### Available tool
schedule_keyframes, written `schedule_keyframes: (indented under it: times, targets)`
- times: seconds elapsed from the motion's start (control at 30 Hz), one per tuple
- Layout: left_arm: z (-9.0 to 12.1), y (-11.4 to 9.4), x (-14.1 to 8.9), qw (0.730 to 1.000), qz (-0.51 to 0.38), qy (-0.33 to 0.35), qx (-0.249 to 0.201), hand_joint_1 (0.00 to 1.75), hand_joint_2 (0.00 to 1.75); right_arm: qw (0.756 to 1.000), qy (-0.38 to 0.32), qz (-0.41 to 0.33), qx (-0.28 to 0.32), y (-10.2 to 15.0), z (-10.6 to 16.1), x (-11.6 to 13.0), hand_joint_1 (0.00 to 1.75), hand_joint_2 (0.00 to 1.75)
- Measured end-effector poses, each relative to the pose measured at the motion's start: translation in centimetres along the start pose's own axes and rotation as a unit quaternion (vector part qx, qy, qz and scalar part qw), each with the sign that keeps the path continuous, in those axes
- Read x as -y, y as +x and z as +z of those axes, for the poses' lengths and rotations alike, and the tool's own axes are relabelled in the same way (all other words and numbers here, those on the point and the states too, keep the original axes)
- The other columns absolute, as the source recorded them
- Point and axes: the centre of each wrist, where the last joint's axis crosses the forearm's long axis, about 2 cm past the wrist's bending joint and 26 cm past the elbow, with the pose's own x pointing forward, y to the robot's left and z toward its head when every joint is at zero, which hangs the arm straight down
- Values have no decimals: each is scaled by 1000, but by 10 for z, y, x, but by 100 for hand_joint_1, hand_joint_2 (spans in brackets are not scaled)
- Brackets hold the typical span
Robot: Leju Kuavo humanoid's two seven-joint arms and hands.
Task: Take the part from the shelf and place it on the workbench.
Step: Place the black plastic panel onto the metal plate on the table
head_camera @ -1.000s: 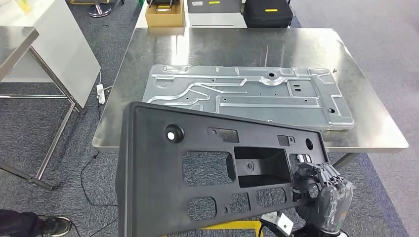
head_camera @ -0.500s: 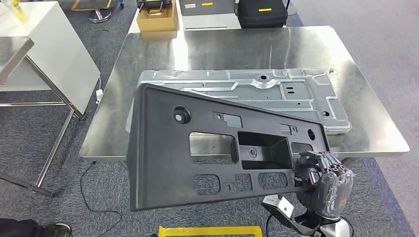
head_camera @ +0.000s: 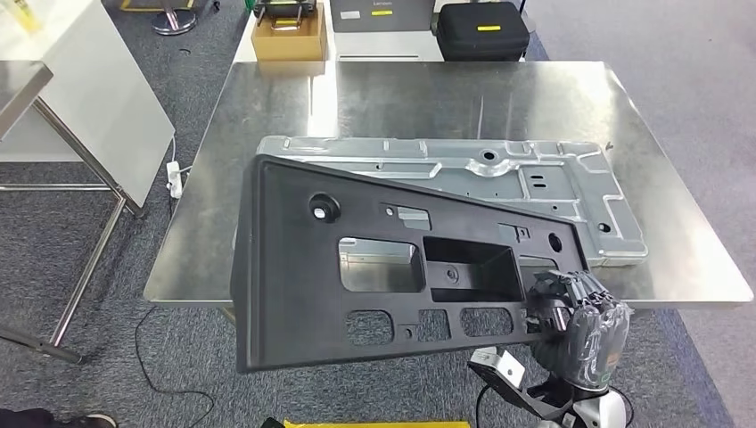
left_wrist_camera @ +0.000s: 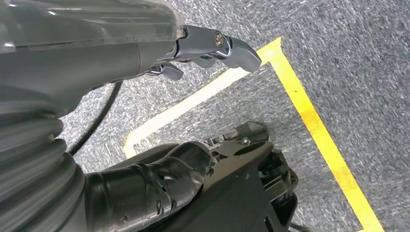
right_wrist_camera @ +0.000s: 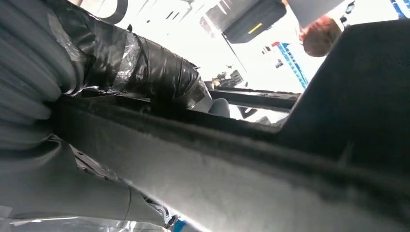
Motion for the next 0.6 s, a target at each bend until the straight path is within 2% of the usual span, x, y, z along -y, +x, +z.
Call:
schedule_keyframes:
  times: [0.6]
  targets:
    - [1,-1,1,1000,0,-1,-2,0,175,1000,6,4,-2,-5,-2,-3,173,175]
